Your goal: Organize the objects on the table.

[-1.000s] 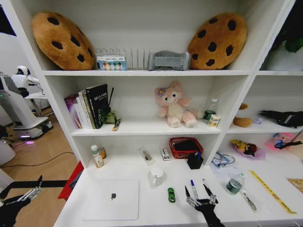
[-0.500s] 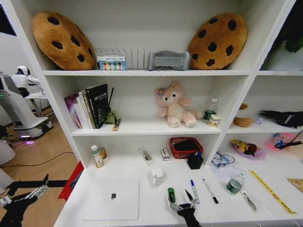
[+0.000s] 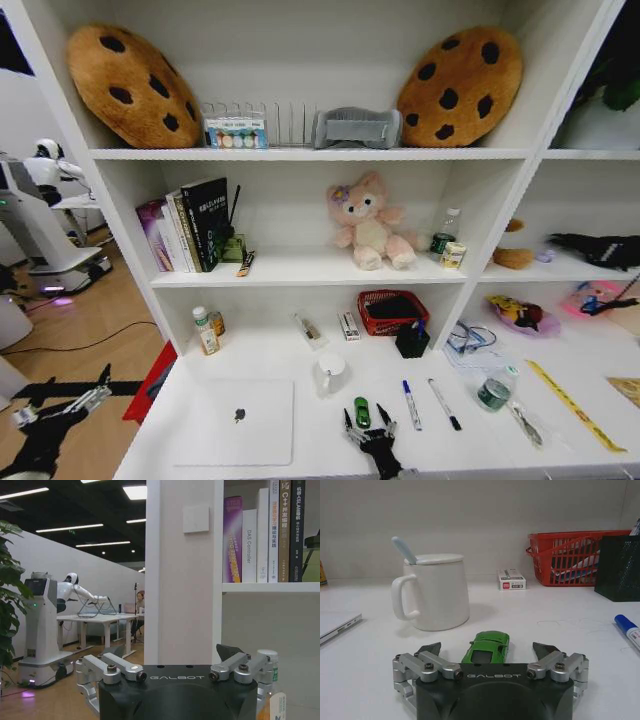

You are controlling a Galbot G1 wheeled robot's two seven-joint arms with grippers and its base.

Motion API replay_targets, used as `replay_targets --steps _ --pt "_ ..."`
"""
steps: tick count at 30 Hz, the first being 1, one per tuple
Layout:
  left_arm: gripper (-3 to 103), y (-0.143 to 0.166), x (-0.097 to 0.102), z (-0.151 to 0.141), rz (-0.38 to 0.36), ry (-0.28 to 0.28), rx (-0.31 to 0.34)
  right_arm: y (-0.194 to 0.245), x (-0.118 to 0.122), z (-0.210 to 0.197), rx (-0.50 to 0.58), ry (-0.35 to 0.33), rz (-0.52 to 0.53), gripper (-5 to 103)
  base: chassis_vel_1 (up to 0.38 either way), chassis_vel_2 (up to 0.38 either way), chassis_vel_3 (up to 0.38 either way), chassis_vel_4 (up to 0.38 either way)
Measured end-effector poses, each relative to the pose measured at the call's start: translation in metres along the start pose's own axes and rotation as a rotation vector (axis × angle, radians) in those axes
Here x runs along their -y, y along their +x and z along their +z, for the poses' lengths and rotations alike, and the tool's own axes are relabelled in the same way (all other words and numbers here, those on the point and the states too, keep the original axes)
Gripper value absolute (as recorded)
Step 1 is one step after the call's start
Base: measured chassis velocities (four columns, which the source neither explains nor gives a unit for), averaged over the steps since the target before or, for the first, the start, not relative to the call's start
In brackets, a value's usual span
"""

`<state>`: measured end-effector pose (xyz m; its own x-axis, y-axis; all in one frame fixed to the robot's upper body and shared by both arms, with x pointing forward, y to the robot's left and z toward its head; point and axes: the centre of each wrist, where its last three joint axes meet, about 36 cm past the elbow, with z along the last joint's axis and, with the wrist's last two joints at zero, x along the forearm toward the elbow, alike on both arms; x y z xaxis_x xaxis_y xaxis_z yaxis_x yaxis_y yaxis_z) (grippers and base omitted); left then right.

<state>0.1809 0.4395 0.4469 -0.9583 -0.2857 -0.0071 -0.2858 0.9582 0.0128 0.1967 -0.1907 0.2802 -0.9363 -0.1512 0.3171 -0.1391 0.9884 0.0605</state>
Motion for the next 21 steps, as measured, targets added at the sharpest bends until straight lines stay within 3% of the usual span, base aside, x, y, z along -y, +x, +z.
replay_targets --steps 7,10,13,18,21 --pt "100 -0.0004 -0.0011 -0.0004 -0.004 0.004 0.001 -0.0002 -0.0068 0.0015 -0.002 0.001 -0.014 80 0.0 0.0 0.0 0.0" --pt "100 -0.0012 0.0007 0.0001 -0.002 0.006 0.002 0.0022 -0.0069 0.0023 -0.004 0.002 -0.012 65 0.0 0.0 0.0 0.0" --pt "100 -0.0012 0.0018 0.0004 -0.001 0.008 0.002 0.0029 -0.0062 0.0019 -0.003 0.003 -0.01 59 0.0 0.0 0.0 0.0" --pt "100 -0.0003 0.0055 0.002 0.002 0.012 -0.001 0.0041 -0.0016 -0.0009 0.003 0.007 -0.002 37 0.0 0.0 0.0 0.0" --pt "100 0.0001 0.0057 0.0023 0.001 0.013 -0.002 0.0055 0.0013 -0.0025 0.004 0.009 0.004 36 0.0 0.0 0.0 0.0"
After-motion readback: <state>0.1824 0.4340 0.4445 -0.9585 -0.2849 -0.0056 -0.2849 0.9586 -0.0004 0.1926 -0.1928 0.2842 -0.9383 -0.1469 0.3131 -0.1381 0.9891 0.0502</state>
